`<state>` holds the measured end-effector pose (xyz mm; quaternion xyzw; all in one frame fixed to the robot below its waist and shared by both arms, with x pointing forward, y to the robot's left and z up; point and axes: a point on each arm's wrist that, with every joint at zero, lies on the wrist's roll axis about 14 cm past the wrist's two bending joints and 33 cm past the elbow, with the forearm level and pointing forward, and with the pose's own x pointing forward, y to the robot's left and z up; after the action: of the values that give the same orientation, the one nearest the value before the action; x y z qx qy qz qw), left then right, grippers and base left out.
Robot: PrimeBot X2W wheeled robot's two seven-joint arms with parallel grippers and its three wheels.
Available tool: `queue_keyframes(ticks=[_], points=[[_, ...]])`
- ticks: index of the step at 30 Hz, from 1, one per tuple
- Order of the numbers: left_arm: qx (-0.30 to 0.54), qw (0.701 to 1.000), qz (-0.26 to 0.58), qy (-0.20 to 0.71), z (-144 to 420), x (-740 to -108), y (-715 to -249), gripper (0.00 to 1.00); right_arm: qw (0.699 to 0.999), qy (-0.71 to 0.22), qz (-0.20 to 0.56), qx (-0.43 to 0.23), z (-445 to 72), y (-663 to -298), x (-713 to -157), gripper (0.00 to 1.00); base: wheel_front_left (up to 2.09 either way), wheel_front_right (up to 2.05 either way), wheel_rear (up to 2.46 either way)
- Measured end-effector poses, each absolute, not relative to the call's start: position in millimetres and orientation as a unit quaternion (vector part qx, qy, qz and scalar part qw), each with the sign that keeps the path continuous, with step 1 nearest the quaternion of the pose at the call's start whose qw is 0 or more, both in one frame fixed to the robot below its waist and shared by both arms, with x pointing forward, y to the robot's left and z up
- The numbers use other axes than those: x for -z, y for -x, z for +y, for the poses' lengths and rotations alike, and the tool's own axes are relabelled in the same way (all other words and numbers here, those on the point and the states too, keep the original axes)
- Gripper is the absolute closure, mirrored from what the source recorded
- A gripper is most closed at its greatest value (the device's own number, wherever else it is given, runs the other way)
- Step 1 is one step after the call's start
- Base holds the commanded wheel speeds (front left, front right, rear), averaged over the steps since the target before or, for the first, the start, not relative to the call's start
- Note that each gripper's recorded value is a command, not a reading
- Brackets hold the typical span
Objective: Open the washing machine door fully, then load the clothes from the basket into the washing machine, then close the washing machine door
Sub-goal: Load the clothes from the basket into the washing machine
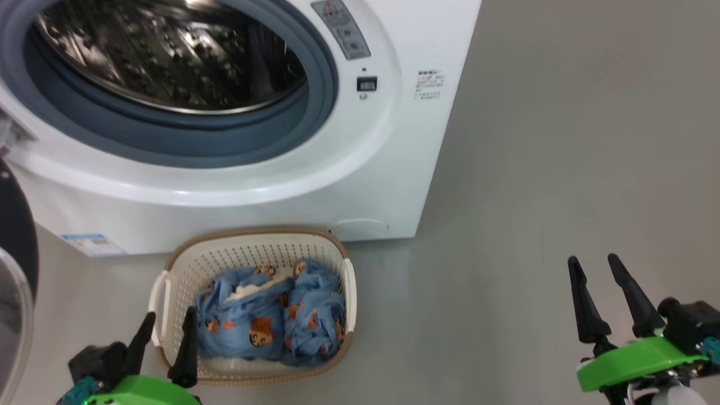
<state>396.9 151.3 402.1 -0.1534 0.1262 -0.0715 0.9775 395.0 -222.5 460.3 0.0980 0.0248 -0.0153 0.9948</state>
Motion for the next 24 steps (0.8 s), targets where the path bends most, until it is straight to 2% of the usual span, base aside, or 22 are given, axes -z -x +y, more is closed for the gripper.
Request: queue_keyframes(ticks=[11, 24], points=[[0.092, 0.962, 0.216, 0.142, 140.0, -341.1, -422.1, 0.0, 0.995, -0.098, 0.027, 0.005, -210.8, -433.0, -448.8, 0.0, 0.0, 0.0, 0.0], [0.11, 0.931, 0.323, 0.127, 128.9, -259.1, -451.9, 0.0, 0.993, -0.1, 0.055, 0.003, -202.4, -468.7, -409.4, 0.0, 0.0, 0.0, 0.0]])
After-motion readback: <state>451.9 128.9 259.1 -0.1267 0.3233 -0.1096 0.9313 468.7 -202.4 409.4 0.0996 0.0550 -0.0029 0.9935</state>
